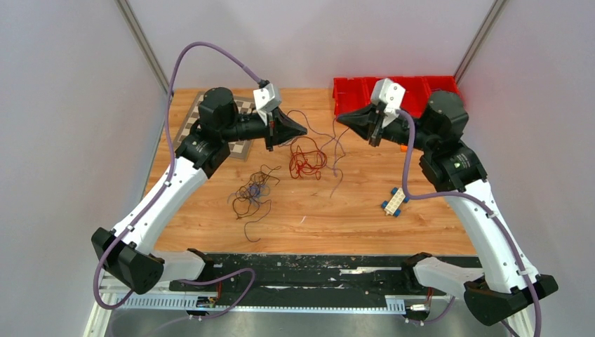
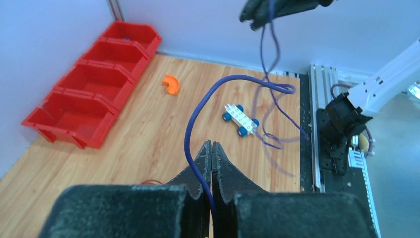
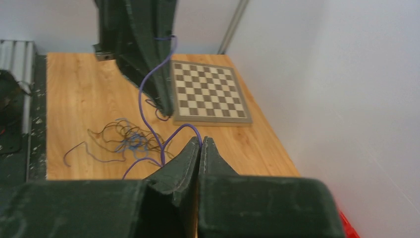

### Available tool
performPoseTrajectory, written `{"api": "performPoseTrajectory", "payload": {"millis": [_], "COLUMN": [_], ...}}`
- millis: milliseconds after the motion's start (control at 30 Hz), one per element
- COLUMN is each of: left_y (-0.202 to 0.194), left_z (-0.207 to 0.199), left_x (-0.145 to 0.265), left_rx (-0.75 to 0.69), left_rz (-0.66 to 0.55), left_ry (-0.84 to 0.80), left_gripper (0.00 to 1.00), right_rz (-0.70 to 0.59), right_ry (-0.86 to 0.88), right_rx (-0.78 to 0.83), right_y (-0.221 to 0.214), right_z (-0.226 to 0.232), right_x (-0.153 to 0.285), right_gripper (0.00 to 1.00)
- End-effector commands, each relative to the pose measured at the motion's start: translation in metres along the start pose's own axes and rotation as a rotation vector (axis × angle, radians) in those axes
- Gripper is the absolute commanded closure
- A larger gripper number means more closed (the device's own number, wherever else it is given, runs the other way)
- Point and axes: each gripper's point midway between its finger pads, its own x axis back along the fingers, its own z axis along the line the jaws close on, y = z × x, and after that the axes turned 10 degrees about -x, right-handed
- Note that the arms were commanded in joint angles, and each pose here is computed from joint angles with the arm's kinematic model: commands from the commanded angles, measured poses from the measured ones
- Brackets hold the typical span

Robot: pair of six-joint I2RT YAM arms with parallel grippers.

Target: Untangle the cables

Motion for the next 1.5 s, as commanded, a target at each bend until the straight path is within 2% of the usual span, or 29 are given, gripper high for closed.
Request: {"api": "performPoseTrajectory", "payload": {"millis": [0,133,367,633,733,833,1033,1133,1467], "left_y": [-0.029,-0.023,-0.015,0.012,0.016,0.017,0.016,0.017,0.02], "left_z": [-0.007,-0.011,-0.021,-0.065,-0.065,-0.063,-0.072,-0.076,-0.086], "left_x": [-0.001,-0.005,-0.014,-0.022,-0.027,-0.028,-0.028,-0.027,-0.028], "left_rx": [0.049,0.052,0.027,0.027,0.051,0.04,0.063,0.074,0.107], "left_rz": [0.078,0.048,0.03,-0.056,-0.058,-0.061,-0.067,-0.07,-0.069], "left_ry": [-0.054,-0.073,-0.105,-0.295,-0.303,-0.303,-0.366,-0.392,-0.436], "left_gripper": [1.0,1.0,1.0,1.0,1.0,1.0,1.0,1.0,1.0], "right_rz": [-0.038,-0.034,-0.037,-0.084,-0.109,-0.133,-0.151,-0.152,-0.149], "right_ry": [0.156,0.201,0.276,0.269,0.278,0.271,0.218,0.211,0.227], "right_rx": [0.08,0.105,0.11,0.197,0.197,0.209,0.248,0.258,0.327], "right_y": [0.01,0.006,0.004,0.017,0.028,0.037,0.043,0.041,0.034], "right_z": [0.043,0.053,0.068,0.069,0.075,0.079,0.073,0.071,0.077], "right_x": [-0.003,-0.014,-0.029,-0.041,-0.039,-0.034,-0.035,-0.038,-0.045], "right_gripper": [1.0,0.99,0.85,0.78,0.75,0.65,0.59,0.52,0.51]}}
